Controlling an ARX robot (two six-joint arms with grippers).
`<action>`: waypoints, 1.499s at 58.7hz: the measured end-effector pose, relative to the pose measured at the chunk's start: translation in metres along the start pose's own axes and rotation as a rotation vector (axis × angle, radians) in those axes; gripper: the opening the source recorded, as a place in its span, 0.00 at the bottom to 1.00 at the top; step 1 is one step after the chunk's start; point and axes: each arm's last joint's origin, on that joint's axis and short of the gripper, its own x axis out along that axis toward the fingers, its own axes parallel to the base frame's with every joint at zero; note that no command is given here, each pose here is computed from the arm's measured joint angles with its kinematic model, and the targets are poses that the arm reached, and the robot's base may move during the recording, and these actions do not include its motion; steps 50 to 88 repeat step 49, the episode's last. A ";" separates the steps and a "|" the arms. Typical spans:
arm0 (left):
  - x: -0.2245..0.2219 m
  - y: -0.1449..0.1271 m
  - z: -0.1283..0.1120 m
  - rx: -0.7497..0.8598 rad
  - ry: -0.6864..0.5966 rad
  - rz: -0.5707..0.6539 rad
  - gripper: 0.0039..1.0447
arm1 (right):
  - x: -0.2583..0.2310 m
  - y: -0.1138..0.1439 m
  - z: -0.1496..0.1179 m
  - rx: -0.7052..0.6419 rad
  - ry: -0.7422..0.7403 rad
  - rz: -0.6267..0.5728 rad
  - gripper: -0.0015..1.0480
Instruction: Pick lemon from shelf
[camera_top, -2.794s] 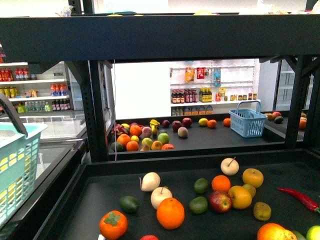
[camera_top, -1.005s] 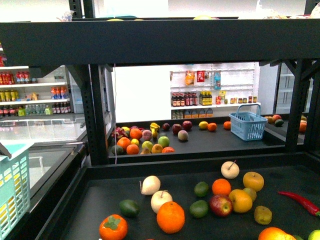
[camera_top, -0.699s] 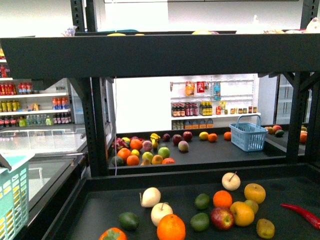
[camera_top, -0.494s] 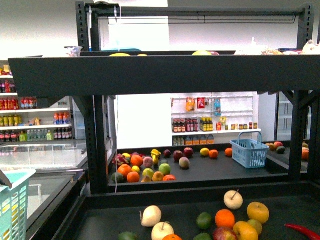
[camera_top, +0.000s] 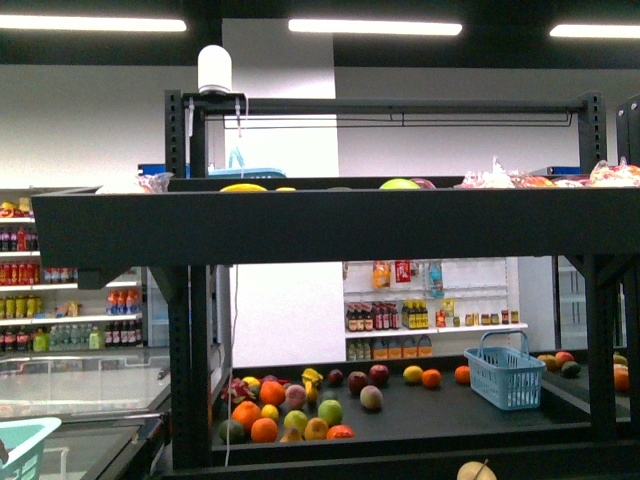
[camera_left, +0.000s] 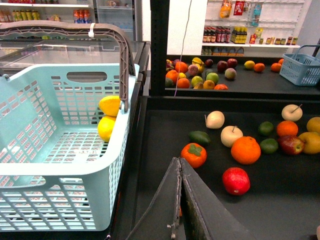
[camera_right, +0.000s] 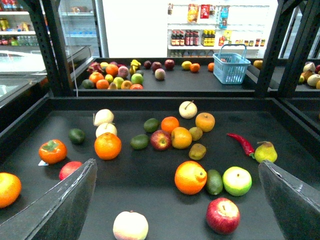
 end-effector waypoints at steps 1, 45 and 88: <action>0.000 0.000 -0.001 0.000 0.000 0.000 0.02 | 0.000 0.000 0.000 0.000 0.000 0.000 0.93; 0.000 0.000 -0.015 0.000 -0.008 0.000 0.20 | 0.000 0.000 0.000 0.000 0.000 0.001 0.93; 0.000 0.000 -0.015 0.000 -0.008 0.000 0.37 | 0.000 0.000 0.000 0.000 0.000 0.001 0.93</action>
